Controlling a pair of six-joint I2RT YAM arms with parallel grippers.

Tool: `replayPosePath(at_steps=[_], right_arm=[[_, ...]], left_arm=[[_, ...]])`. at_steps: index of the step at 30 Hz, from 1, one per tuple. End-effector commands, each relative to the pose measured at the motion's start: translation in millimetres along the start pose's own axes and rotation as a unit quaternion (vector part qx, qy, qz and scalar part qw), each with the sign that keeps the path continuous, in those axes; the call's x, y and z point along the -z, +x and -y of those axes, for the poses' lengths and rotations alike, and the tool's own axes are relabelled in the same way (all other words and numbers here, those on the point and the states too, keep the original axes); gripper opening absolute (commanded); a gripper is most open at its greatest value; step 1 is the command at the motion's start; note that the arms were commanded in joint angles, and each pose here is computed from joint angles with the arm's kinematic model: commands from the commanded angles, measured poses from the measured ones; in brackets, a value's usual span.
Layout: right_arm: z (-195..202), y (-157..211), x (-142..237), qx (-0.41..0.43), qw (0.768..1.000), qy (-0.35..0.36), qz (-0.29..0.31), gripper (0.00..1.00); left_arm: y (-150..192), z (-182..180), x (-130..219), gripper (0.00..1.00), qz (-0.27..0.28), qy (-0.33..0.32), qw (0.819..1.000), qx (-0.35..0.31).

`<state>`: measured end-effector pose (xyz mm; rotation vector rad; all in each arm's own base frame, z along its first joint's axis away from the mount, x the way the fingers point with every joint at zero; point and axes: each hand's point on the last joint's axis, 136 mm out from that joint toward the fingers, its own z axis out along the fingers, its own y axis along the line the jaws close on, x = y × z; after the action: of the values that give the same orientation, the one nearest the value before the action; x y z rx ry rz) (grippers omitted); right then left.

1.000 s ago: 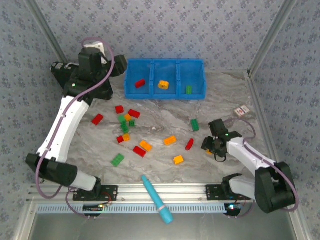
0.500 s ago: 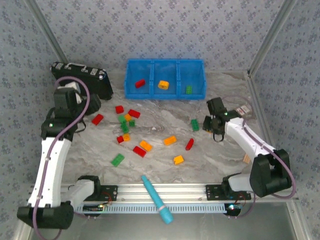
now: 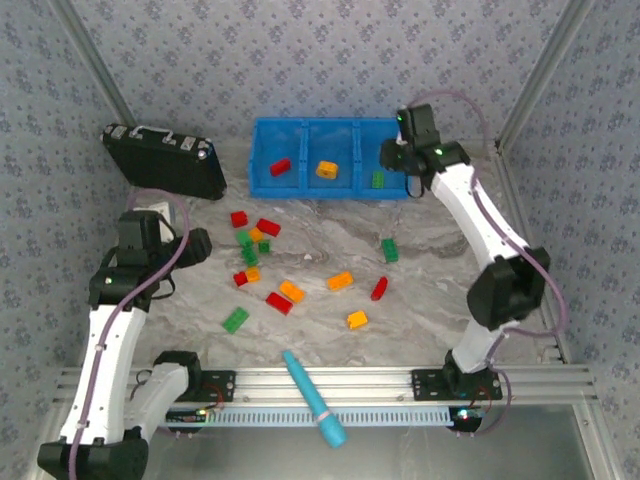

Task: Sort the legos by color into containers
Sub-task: Place the lego in the container.

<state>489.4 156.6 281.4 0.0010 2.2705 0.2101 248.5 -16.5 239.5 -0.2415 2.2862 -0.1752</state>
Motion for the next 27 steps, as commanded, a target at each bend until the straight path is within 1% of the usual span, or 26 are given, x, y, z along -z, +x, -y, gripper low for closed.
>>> replayPosePath(at_steps=[1, 4, 8, 13, 16, 19, 22, 23, 25, 27], right_arm=[[-36.1, -1.5, -33.7, 0.055, 0.998, -0.018, -0.01, 0.31], [-68.8, -3.3, -68.3, 0.084, 0.996, -0.019, 0.002, 0.33], [-95.9, 2.9, -113.9, 0.096, 0.995, -0.014, -0.013, 0.33], [-102.2, 21.6, -153.5, 0.083, 0.996, -0.016, -0.034, 0.35], [-100.6, 38.4, -170.0, 0.073, 0.996, -0.019, -0.048, 0.39], [-97.9, 56.9, -182.5, 0.07, 0.995, -0.018, -0.067, 0.43], [-97.2, 69.4, -186.7, 0.076, 0.994, -0.014, -0.078, 0.49], [-97.9, 70.2, -185.2, 0.08, 0.994, -0.013, -0.076, 0.52], [-102.8, 68.6, -179.1, 0.092, 0.993, -0.017, -0.065, 0.6], [-105.2, 64.0, -171.6, 0.098, 0.993, -0.02, -0.055, 0.62]], left_arm=[[1.8, 3.5, 0.6, 0.85, 0.015, 0.012, 0.999, -0.032], [6.9, 1.0, -1.6, 0.86, 0.015, 0.009, 0.999, -0.031], [14.8, 5.8, -3.9, 0.86, 0.013, 0.028, 0.999, -0.028], [26.5, 5.6, -7.9, 0.86, 0.0, 0.028, 0.999, -0.039], [35.0, 4.3, -12.1, 0.86, -0.009, 0.023, 0.999, -0.037], [45.5, 5.7, -17.9, 0.86, -0.024, 0.028, 0.999, -0.021], [51.7, 7.3, -22.7, 0.86, -0.032, 0.035, 0.999, -0.004], [52.5, 7.4, -23.7, 0.86, -0.034, 0.035, 0.999, 0.0], [52.1, 7.4, -24.5, 0.86, -0.036, 0.034, 0.999, 0.005], [51.1, 6.8, -25.2, 0.86, -0.036, 0.031, 0.999, 0.006]])
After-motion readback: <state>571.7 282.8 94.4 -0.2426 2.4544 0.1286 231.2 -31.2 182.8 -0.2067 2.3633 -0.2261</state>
